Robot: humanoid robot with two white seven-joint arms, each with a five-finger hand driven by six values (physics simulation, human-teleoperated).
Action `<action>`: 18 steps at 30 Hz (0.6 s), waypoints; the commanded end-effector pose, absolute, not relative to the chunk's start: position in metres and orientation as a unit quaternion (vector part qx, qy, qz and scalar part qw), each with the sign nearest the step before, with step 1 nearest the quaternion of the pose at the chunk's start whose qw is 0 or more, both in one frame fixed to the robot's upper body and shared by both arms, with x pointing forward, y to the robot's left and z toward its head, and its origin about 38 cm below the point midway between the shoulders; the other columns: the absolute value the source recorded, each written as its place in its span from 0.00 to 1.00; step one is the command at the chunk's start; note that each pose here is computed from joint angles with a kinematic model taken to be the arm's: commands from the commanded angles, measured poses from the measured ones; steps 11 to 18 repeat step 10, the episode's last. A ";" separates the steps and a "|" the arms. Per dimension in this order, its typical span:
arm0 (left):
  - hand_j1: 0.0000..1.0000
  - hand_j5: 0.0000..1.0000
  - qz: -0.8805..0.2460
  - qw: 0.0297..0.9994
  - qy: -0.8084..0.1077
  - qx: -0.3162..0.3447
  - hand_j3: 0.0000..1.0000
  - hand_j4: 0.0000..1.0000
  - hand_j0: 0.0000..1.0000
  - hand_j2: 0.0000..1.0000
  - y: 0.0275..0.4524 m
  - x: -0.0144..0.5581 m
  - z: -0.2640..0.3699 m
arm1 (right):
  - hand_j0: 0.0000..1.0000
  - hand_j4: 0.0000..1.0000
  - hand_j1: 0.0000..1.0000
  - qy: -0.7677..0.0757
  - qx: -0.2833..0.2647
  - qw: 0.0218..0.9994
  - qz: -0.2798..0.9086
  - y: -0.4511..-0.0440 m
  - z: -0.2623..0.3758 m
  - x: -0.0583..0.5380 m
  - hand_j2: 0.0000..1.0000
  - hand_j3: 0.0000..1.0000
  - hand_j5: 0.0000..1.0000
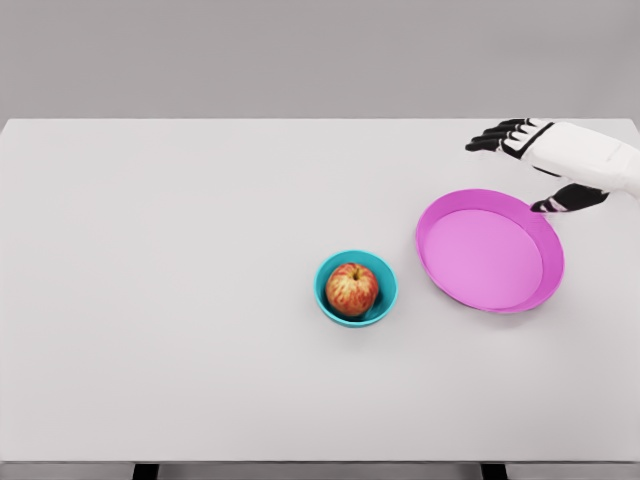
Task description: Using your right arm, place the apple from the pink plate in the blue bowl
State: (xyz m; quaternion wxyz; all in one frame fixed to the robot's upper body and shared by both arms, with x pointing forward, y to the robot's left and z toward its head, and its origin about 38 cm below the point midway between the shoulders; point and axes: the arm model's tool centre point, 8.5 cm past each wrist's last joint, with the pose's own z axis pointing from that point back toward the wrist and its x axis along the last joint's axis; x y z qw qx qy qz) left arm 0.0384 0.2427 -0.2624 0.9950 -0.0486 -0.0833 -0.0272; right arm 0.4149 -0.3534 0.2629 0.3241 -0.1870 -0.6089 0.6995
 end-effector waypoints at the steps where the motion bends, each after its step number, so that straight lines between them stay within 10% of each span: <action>1: 1.00 1.00 -0.027 0.995 -0.084 -0.049 1.00 1.00 1.00 1.00 0.243 0.039 -0.262 | 1.00 1.00 1.00 -0.628 -0.199 0.327 0.678 -0.359 0.273 0.417 1.00 1.00 1.00; 18: 1.00 1.00 -0.029 0.994 -0.096 -0.050 1.00 1.00 1.00 1.00 0.242 0.050 -0.261 | 1.00 1.00 1.00 -0.622 -0.196 0.337 0.679 -0.363 0.264 0.414 1.00 1.00 1.00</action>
